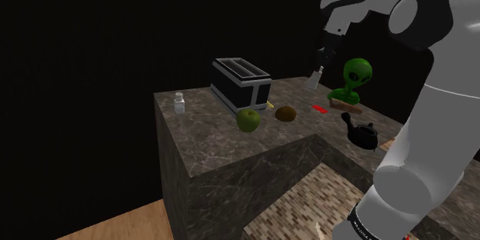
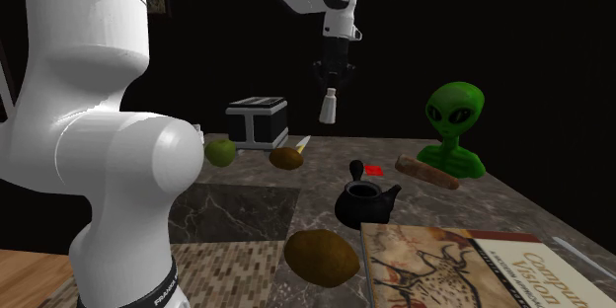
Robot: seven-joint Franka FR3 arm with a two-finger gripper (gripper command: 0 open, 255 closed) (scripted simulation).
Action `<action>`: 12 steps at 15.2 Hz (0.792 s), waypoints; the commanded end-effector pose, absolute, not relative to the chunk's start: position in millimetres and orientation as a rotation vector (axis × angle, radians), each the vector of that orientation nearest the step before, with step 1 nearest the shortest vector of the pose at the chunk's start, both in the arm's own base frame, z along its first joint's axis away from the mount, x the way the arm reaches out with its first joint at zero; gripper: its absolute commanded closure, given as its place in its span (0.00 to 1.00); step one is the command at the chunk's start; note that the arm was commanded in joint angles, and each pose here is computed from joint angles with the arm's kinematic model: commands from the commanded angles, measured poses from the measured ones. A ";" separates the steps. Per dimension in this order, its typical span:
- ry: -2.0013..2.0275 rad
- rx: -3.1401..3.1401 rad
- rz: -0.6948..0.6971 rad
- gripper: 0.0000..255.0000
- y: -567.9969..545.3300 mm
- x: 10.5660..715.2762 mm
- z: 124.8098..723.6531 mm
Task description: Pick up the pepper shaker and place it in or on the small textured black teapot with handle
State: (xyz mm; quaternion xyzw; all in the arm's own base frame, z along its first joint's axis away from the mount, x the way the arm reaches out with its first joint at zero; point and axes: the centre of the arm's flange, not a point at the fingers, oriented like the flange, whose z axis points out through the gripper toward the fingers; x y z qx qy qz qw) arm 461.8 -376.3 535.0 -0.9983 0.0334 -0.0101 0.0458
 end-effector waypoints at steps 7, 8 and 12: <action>0.102 -3.048 -0.031 1.00 -395.4 364.5 552.7; 0.102 -3.048 -0.031 1.00 -397.8 351.7 554.7; 0.102 -3.048 -0.031 1.00 -407.6 300.4 562.6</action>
